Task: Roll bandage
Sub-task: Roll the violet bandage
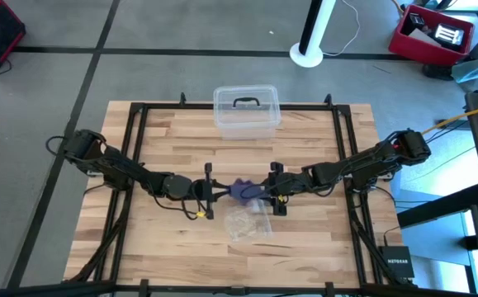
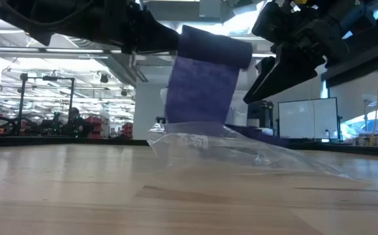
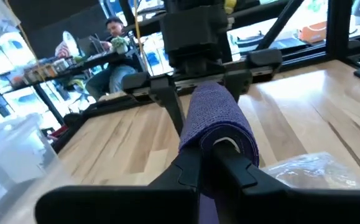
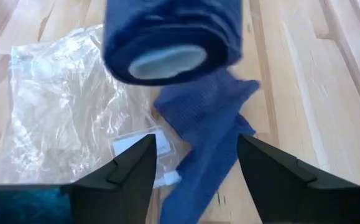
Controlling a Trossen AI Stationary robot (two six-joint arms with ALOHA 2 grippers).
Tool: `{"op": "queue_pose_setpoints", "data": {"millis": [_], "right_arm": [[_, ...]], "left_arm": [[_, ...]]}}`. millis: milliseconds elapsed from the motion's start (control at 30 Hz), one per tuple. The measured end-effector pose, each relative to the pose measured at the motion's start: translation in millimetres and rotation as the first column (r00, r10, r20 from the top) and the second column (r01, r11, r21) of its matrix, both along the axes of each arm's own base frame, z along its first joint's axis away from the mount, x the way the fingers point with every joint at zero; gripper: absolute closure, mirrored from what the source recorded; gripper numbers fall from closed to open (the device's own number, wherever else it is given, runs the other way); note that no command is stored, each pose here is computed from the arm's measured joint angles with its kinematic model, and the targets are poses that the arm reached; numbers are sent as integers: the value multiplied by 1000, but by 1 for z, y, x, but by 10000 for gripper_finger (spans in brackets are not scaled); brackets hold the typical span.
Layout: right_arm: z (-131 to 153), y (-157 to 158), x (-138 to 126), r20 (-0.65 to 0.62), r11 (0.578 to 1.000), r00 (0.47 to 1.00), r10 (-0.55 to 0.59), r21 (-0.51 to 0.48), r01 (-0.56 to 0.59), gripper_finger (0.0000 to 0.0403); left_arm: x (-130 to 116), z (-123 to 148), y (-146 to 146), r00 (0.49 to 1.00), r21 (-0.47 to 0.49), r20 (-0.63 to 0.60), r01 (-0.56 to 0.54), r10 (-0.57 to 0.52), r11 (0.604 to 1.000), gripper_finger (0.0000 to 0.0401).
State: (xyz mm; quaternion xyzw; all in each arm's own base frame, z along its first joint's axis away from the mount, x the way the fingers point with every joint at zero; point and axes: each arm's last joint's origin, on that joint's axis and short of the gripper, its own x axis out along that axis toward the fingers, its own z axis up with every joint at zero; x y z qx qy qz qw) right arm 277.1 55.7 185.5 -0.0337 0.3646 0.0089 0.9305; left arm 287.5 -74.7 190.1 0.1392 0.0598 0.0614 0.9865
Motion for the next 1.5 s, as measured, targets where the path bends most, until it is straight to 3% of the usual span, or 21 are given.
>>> {"op": "queue_pose_setpoints", "data": {"millis": [133,433,633,933,1067,1233,1500], "right_arm": [[5,-1,-2,10,1000,1000,-2,4,2,178],[25,-4,-16,48,1000,999,-19,-2,19,178],[36,-6,-23,76,1000,997,-29,-1,29,178],[26,-6,-24,124,999,992,-32,10,31,178],[8,-16,-28,248,995,964,-95,53,85,178],[2,-28,-33,432,983,886,-169,137,120,178],[7,-33,-31,481,976,851,-209,156,151,178]], "left_arm": [[-1,0,3,996,44,-11,-90,90,995,390],[-1,15,3,989,75,123,-97,87,992,390],[-7,43,5,975,71,204,-105,89,992,390],[-20,77,19,984,45,177,15,-22,999,390],[-21,89,25,985,60,165,35,-45,998,390],[-18,102,30,983,113,182,3,-24,994,390],[-16,111,39,975,147,223,-29,-5,989,390]]}}
